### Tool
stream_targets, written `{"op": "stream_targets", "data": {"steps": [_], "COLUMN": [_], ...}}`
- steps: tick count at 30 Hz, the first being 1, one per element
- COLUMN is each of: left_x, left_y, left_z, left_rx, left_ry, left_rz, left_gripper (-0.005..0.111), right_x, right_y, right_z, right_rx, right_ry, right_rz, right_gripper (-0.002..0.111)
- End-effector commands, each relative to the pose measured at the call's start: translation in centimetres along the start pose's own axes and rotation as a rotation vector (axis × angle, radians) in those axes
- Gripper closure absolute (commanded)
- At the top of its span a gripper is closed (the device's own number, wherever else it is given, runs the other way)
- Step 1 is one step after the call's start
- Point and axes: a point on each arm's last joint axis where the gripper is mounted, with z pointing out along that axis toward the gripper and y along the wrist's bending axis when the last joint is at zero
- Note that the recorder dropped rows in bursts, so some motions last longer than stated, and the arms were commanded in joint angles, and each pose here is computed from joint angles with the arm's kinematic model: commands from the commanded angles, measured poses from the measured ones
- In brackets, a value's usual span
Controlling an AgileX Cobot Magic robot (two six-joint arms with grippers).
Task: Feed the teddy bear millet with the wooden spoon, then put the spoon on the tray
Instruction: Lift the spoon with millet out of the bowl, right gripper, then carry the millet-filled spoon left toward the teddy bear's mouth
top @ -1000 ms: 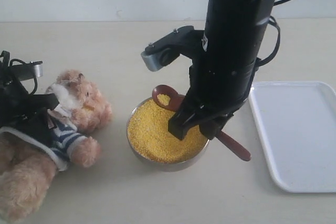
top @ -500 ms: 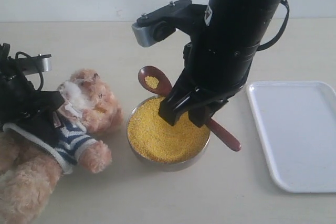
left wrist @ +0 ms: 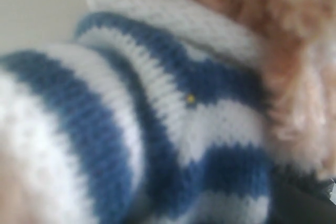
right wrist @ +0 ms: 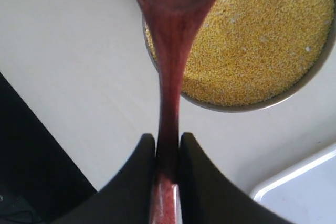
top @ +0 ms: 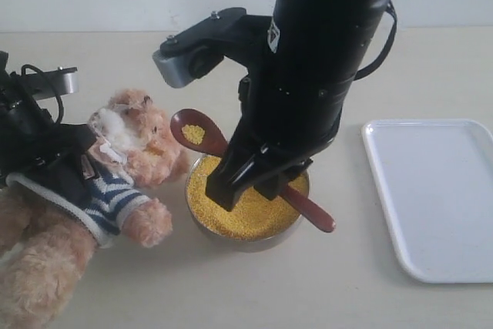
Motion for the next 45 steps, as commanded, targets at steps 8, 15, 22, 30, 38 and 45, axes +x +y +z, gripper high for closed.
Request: {"op": "stream_targets", "data": {"steps": [8,15,22,30,38,45], "left_x": [0.8,0.7,0.7,0.7,0.6,0.7], "left_y": [-1.3,-1.6,-1.7,-1.8,-2.0,-2.2], "left_z": [-1.3,-1.4,-1.4,-1.4,-1.4,-1.6], "left_rx": [0.055,0.086,0.095,0.102,0.133,0.139], "left_ry": [-0.050,-0.059,-0.061,-0.063,-0.072,-0.082], "left_rz": [0.025,0.036,0.033,0.033,0.039,0.040], "left_gripper": [0.103,0.103,0.103,0.103,0.103,0.103], "right_x": [-3.3,-5.3,-6.5,-6.8,-6.8,-6.7], "right_y": [0.4,1.5,1.4,0.9,0.2,0.0], "right_z": [-0.8,0.5,0.3,0.8,0.8,0.7], "right_rx": [-0.021,-0.025,-0.014,0.027,0.109,0.130], "right_ry": [-0.070,-0.063,-0.087,-0.075,-0.069,-0.067], "right_rz": [-0.004,-0.042,-0.045,-0.051,-0.050,-0.057], "right_gripper": [0.109,0.109,0.109,0.109,0.109,0.109]}}
